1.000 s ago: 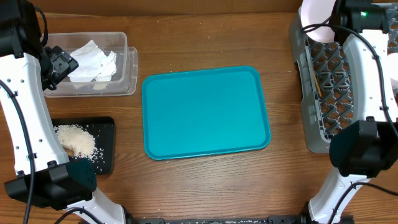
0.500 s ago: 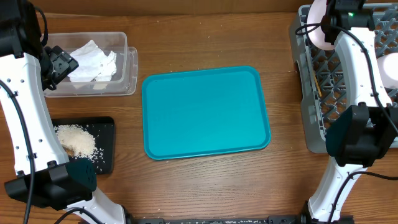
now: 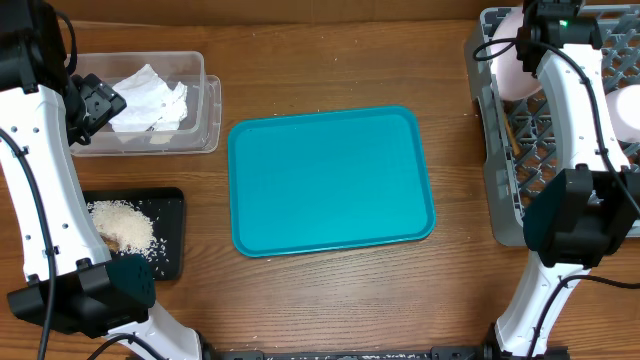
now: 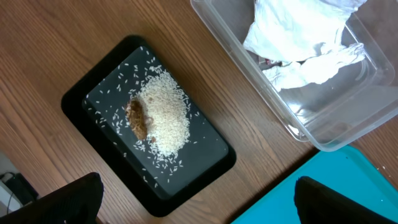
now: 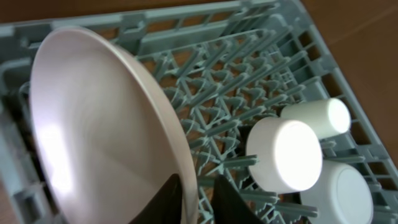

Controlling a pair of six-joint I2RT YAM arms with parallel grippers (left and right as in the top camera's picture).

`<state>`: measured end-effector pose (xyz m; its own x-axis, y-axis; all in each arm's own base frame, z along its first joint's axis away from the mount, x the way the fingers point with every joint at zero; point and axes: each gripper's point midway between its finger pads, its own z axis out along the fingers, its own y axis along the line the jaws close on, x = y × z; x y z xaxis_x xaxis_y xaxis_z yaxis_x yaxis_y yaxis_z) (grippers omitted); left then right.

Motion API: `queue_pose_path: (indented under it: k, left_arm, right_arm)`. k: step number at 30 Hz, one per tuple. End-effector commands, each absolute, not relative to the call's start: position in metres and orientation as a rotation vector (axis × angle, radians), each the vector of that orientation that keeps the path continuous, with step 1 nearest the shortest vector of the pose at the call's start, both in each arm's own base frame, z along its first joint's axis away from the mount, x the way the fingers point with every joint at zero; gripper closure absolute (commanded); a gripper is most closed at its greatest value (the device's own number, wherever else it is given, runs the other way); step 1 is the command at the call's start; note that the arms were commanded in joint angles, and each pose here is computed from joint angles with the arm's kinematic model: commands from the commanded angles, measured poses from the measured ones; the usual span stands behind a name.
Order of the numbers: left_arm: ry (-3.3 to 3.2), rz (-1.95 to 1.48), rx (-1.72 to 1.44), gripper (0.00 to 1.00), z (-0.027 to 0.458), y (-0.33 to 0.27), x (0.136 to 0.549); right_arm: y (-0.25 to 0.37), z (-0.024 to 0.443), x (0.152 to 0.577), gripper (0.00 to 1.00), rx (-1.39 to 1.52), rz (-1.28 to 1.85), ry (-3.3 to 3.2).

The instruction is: Sort waste into correct bins and load items into the dishwasher

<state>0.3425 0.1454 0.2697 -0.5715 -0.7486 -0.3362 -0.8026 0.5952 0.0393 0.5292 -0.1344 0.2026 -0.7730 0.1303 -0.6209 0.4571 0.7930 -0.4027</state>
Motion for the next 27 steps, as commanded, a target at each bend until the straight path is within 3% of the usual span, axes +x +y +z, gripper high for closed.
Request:
queue_pose_path:
  k: [1, 2, 4, 7, 8, 9, 17, 22, 27]
  left_arm:
    - [2.536, 0.274, -1.283, 0.00, 0.268, 0.145, 0.342]
    - [2.536, 0.274, -1.283, 0.00, 0.268, 0.145, 0.342]
    - [2.536, 0.274, -1.283, 0.00, 0.268, 0.145, 0.342]
    - [2.536, 0.274, -1.283, 0.00, 0.268, 0.145, 0.342]
    - [2.536, 0.274, -1.283, 0.00, 0.268, 0.145, 0.342]
    - [2.536, 0.274, -1.283, 0.00, 0.268, 0.145, 0.342]
    - [2.536, 0.274, -1.283, 0.00, 0.268, 0.145, 0.342]
    - [2.536, 0.274, -1.283, 0.00, 0.268, 0.145, 0.342]
    - [2.536, 0.274, -1.283, 0.00, 0.268, 0.145, 0.342]
  right_arm:
    - [-0.125, 0.199, 0.532, 0.79, 0.520, -0.638, 2.387]
    - [-0.123, 0.199, 0.529, 0.77, 0.549, -0.628, 2.385]
    - [-0.120, 0.206, 0.524, 0.62, 0.589, -0.610, 2.375]
    - [-0.110, 0.229, 0.514, 0.55, 0.606, -0.529, 2.356]
    - [-0.105, 0.239, 0.511, 0.11, 0.597, -0.484, 2.352]
    - [-0.099, 0.250, 0.509, 0.00, 0.586, -0.430, 2.342]
    - [-0.005, 0.334, 0.444, 0.00, 0.355, 0.238, 2.372]
    - [0.043, 0.331, 0.394, 0.00, 0.262, 0.546, 2.521]
    - [0.060, 0.307, 0.364, 0.00, 0.264, 0.567, 2.690]
